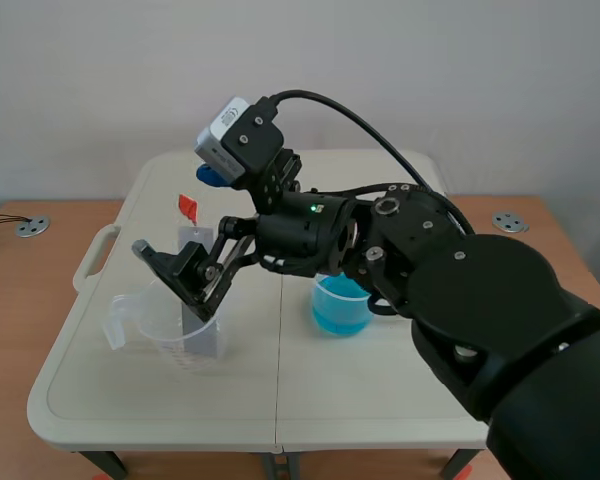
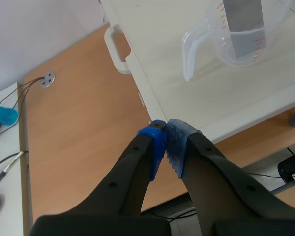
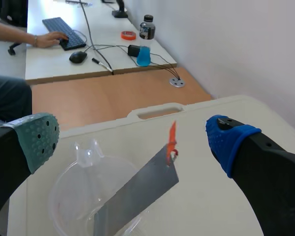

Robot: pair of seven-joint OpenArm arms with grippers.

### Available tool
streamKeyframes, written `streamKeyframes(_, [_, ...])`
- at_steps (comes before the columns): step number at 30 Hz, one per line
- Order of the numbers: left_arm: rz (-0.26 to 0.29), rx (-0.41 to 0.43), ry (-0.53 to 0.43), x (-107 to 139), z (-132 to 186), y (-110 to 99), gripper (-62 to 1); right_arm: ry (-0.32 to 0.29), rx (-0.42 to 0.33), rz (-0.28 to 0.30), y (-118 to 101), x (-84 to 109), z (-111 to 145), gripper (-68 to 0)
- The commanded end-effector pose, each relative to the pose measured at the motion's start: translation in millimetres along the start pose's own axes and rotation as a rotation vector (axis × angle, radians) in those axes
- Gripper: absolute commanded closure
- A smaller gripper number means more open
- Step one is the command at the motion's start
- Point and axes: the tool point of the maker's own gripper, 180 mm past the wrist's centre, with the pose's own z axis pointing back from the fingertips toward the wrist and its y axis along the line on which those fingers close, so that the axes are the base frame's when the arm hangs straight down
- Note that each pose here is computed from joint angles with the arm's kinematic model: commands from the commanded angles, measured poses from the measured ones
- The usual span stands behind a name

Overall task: Hold the metal plate by the orange handle, dip it into the blue solution, take it out and point at it, then put the plate back in the beaker on the left.
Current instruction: 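Return to the home posture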

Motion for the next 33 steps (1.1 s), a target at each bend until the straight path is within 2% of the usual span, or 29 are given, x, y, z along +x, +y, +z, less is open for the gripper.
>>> streamKeyframes(1, [-0.002,0.007,-0.029,9,0,2,-3.8,-0.052,-0.023,0.020,-15,21.7,6,-62.2])
streamKeyframes(3, [-0.006,0.007,-0.034,10,-1,3,-10.1,-0.066,-0.039,0.005,-22,29.8,13,-62.2])
streamKeyframes(4, [-0.009,0.010,-0.040,11,-2,4,-16.1,-0.071,-0.043,0.002,-24,34.2,17,-62.2])
streamKeyframes(5, [-0.015,0.012,-0.044,13,-4,5,-25.0,-0.076,-0.047,-0.003,-26,39.3,21,-62.6])
streamKeyframes(8, [-0.040,0.017,-0.070,20,-10,8,-60.9,-0.100,-0.087,-0.017,-35,54.8,35,-65.7])
streamKeyframes(11, [-0.071,0.032,-0.104,30,-19,14,-62.3,-0.101,-0.110,-0.031,-37,63.2,51,-66.5])
streamKeyframes(14, [-0.074,0.034,-0.140,40,-25,17,-62.3,-0.098,-0.126,-0.052,-35,66.1,68,-66.5])
streamKeyframes(20, [-0.067,0.042,-0.225,63,-39,20,-62.3,-0.044,-0.175,-0.111,-30,54.1,102,-66.5])
streamKeyframes(26, [-0.054,0.014,-0.266,79,-55,11,-62.3,0.057,-0.204,-0.108,-15,35.8,129,-66.5])
streamKeyframes(29, [-0.045,-0.003,-0.279,84,-62,4,-62.3,0.079,-0.239,-0.106,-13,34.8,141,-66.5])
streamKeyframes(33, [-0.036,-0.023,-0.313,95,-70,-3,-62.3,0.094,-0.248,-0.113,-4,35.9,152,-66.5])
